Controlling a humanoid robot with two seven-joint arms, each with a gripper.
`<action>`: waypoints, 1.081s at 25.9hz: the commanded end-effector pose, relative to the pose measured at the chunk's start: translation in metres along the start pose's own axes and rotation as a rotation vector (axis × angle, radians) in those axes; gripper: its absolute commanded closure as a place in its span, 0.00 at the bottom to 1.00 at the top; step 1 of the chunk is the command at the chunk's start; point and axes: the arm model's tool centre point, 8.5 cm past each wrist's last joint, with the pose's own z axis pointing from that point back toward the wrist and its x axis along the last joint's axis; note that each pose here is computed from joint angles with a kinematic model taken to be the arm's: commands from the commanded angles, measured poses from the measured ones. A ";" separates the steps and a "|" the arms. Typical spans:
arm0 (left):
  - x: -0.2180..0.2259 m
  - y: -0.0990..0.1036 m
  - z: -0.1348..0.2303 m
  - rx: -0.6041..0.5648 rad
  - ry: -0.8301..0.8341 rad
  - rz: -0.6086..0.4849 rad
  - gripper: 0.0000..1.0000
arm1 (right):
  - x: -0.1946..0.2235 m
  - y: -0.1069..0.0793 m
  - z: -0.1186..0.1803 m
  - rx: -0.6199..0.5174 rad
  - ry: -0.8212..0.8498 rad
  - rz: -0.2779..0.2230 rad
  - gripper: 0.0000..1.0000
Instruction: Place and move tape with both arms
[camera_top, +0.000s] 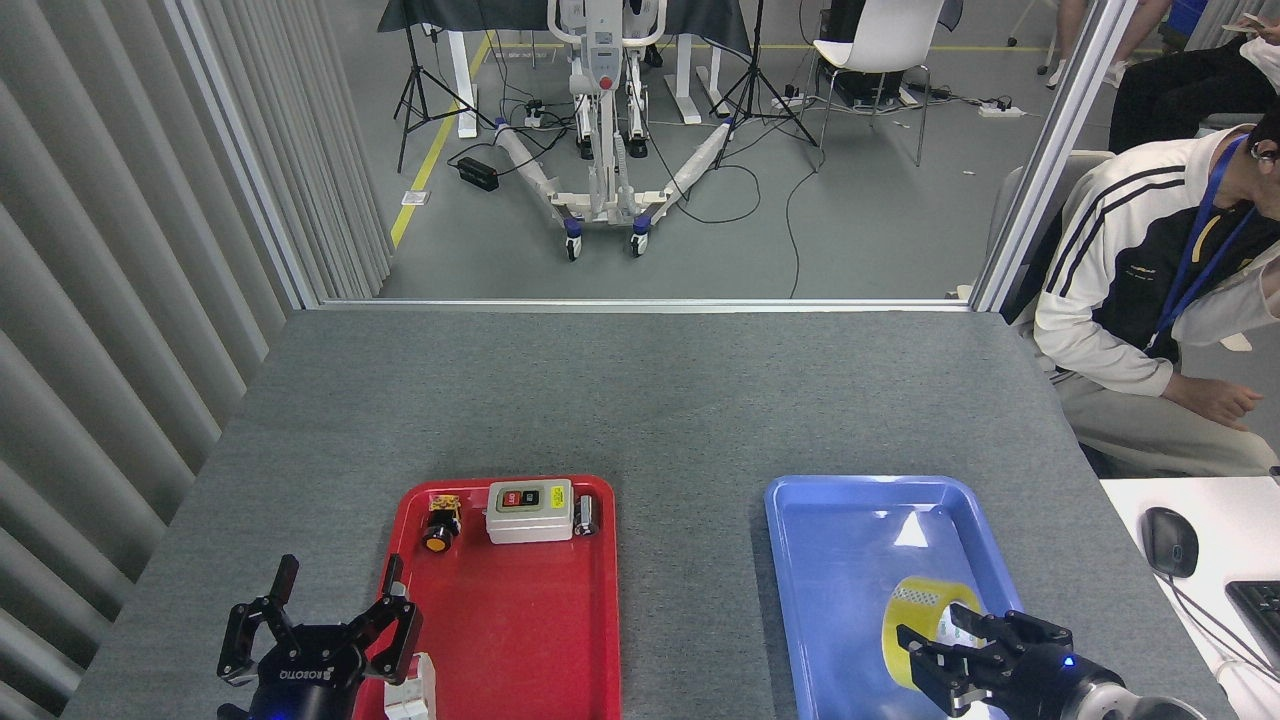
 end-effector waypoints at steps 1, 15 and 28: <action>0.002 0.002 0.000 0.014 -0.007 0.005 0.00 | 0.001 -0.001 -0.001 -0.023 -0.006 0.001 0.00; 0.003 0.004 -0.002 0.020 -0.015 0.006 0.00 | -0.016 -0.015 0.019 -0.411 0.079 -0.041 0.00; 0.004 0.004 -0.002 0.016 -0.037 0.010 0.00 | -0.065 -0.023 0.051 -0.655 0.463 -0.114 0.00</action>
